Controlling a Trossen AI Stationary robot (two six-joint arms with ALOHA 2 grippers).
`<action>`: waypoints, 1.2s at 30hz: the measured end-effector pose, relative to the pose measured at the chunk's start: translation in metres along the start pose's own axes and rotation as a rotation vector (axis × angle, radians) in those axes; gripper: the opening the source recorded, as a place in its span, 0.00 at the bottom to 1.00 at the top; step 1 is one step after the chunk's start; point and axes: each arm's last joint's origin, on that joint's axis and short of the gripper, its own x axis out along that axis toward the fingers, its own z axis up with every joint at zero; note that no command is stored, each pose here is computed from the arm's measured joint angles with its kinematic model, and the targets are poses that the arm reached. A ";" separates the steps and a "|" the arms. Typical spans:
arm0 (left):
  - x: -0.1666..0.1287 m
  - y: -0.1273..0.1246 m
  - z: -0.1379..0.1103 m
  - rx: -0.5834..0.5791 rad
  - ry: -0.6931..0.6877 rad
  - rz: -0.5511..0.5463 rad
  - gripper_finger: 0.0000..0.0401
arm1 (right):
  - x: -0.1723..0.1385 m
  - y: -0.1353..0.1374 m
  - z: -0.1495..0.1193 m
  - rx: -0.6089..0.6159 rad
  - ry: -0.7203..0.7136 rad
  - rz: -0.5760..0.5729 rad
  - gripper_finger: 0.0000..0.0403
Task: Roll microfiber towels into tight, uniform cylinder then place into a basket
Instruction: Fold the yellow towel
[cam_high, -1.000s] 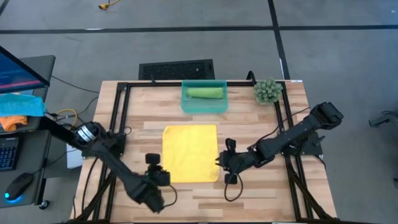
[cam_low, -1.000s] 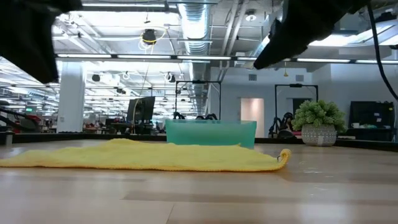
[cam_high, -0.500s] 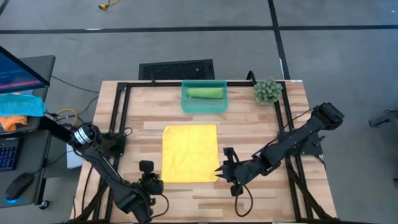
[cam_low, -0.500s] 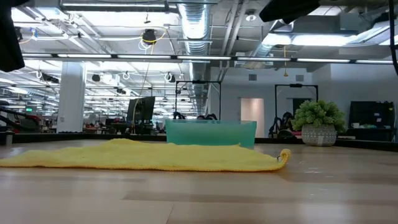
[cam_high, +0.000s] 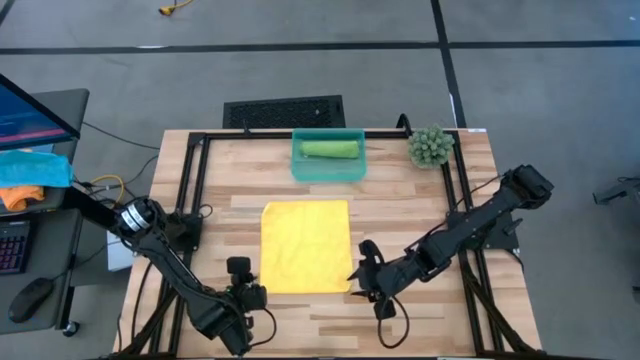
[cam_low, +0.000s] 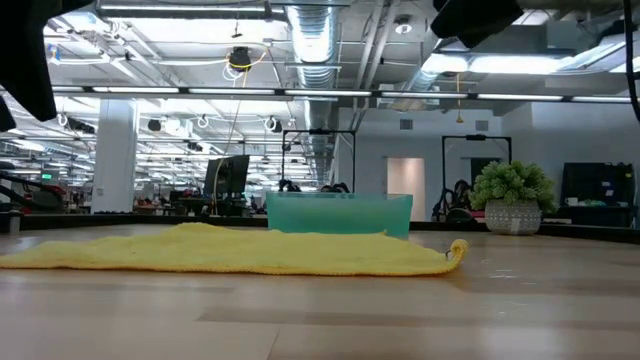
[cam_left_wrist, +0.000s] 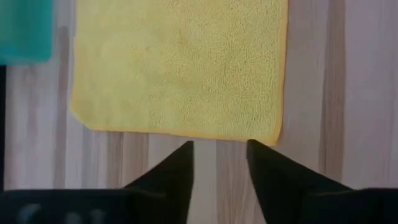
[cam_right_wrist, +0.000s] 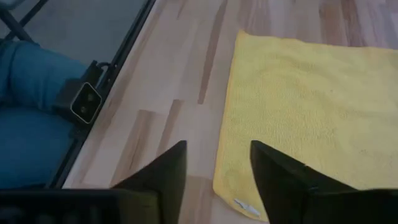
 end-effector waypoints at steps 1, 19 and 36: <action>0.000 0.000 0.000 -0.001 0.000 -0.001 0.39 | 0.002 0.000 -0.001 -0.010 0.005 -0.004 0.51; 0.059 -0.014 -0.027 0.007 -0.057 -0.088 0.46 | 0.092 -0.003 -0.047 -0.151 0.197 -0.089 0.56; 0.082 -0.013 -0.026 -0.017 -0.121 -0.155 0.46 | 0.091 -0.004 -0.062 -0.026 0.327 -0.118 0.55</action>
